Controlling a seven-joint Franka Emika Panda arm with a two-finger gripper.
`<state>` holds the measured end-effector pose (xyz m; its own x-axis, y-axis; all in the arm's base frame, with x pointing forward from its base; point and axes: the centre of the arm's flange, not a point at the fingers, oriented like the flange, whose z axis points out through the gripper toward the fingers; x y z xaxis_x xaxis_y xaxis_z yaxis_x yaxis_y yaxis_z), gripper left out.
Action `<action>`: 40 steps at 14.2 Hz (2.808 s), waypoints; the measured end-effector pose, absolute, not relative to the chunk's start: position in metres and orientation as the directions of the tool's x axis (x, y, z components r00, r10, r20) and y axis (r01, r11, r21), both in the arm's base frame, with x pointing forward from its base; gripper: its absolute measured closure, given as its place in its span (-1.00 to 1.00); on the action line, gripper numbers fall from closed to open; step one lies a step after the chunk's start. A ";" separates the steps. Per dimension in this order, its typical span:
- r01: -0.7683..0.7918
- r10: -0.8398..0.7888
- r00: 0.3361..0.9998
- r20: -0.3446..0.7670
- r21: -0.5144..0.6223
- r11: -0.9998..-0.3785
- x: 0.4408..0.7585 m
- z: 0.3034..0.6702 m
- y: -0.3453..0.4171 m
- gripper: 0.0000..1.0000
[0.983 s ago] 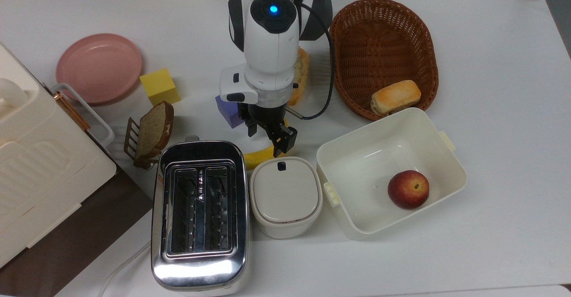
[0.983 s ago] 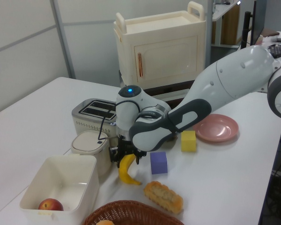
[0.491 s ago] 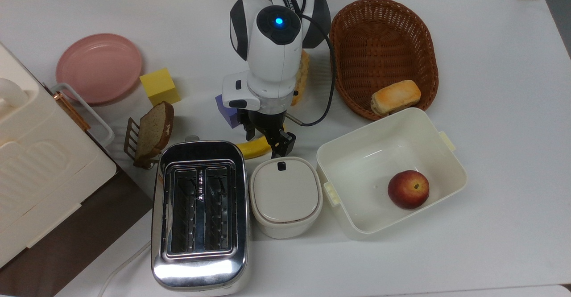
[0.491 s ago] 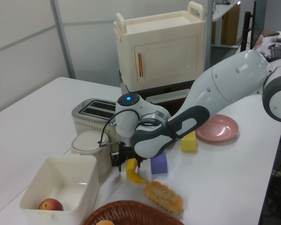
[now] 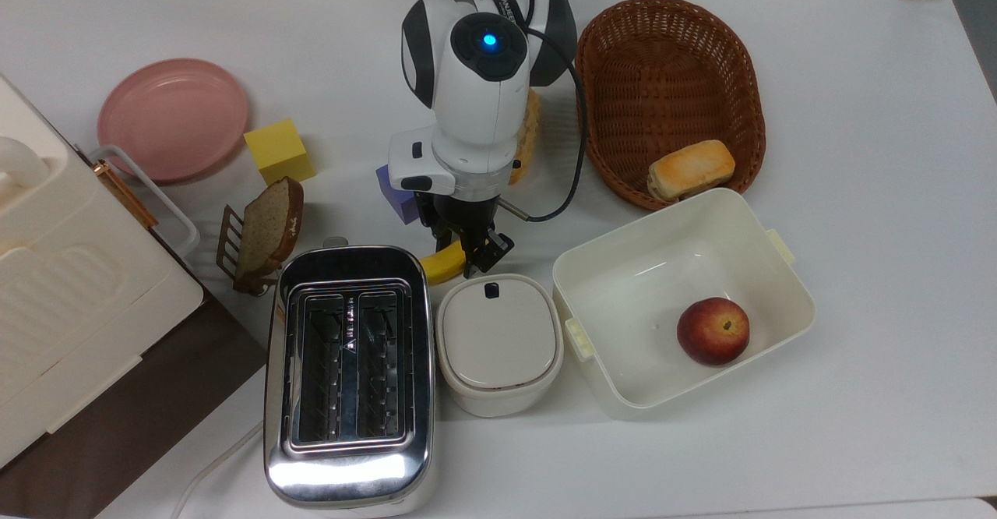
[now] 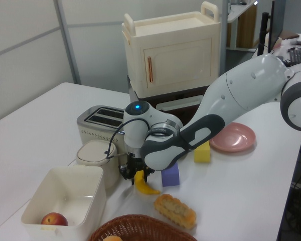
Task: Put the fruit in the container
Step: 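Lower the gripper onto the banana and close it around the banana, then lift the banana and carry it over the white container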
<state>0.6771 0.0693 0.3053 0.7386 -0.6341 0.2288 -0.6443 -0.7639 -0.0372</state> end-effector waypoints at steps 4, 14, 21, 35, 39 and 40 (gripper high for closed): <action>-0.639 -0.627 0.743 0.236 -0.032 -0.769 0.677 0.306 0.069 0.15; -0.590 -0.583 0.773 0.250 -0.051 -0.806 0.654 0.393 0.131 0.19; -0.536 -0.539 0.781 0.316 -0.102 -0.838 0.629 0.478 0.174 0.19; -0.456 -0.557 0.719 0.417 -0.322 -0.830 0.661 0.501 0.271 0.19; -0.427 -0.532 0.711 0.459 -0.319 -0.846 0.678 0.468 0.284 0.19; -0.420 -0.522 0.713 0.468 -0.312 -0.852 0.681 0.463 0.285 0.19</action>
